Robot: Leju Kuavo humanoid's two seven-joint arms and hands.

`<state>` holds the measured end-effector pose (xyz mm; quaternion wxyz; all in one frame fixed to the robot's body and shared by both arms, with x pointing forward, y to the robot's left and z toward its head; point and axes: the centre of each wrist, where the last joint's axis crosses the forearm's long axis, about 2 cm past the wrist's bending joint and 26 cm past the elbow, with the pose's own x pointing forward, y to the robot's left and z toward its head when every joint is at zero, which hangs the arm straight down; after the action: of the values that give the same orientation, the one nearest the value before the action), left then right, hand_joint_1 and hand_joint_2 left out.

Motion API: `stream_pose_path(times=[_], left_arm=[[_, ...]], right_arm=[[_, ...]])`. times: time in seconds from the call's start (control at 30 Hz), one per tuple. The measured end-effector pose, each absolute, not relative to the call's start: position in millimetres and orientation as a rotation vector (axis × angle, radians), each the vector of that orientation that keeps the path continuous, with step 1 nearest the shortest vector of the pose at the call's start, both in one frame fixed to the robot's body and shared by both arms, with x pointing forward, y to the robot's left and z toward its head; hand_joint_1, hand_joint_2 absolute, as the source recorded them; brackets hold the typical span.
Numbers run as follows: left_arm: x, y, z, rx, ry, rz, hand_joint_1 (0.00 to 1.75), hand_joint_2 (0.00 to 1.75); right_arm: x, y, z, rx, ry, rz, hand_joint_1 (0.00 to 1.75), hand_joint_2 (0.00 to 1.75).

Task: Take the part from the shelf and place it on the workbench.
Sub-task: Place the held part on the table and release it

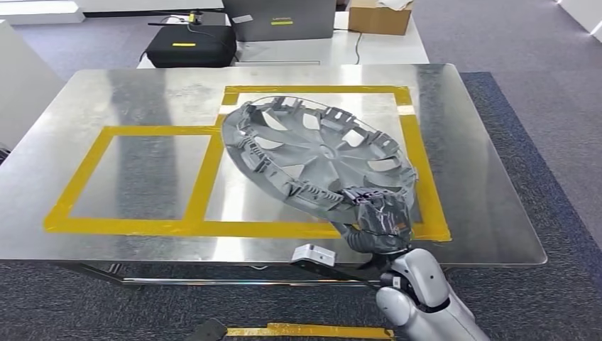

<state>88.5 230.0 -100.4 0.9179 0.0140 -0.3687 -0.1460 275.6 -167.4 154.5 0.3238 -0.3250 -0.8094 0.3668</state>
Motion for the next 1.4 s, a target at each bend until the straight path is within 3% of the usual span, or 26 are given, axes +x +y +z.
stream_pose_path(times=[0.5, 0.63, 0.67, 0.8, 1.4], left_arm=[[103.1, 228.2, -97.0, 0.018, -0.722, -0.405, 0.0, 1.75], [110.4, 227.8, -95.1, 0.038, -0.709, -0.447, 0.0, 1.75], [111.6, 227.8, -94.8, 0.044, -0.707, -0.453, 0.0, 1.75], [113.7, 227.9, -94.2, 0.068, -0.705, -0.463, 0.0, 0.0], [109.5, 229.2, -95.2, 0.108, -0.708, -0.444, 0.0, 0.0]], right_arm=[[341.8, -138.8, 151.3, -1.01, -1.887, 1.472, 1.75, 1.75], [352.3, -127.1, 144.1, -1.032, -1.813, 1.569, 0.0, 0.0], [354.0, -125.3, 142.6, -1.039, -1.802, 1.578, 0.0, 0.0], [358.8, -123.0, 137.2, -1.062, -1.76, 1.579, 0.0, 0.0], [359.3, -142.4, 126.2, -1.096, -1.661, 1.467, 0.0, 0.0]])
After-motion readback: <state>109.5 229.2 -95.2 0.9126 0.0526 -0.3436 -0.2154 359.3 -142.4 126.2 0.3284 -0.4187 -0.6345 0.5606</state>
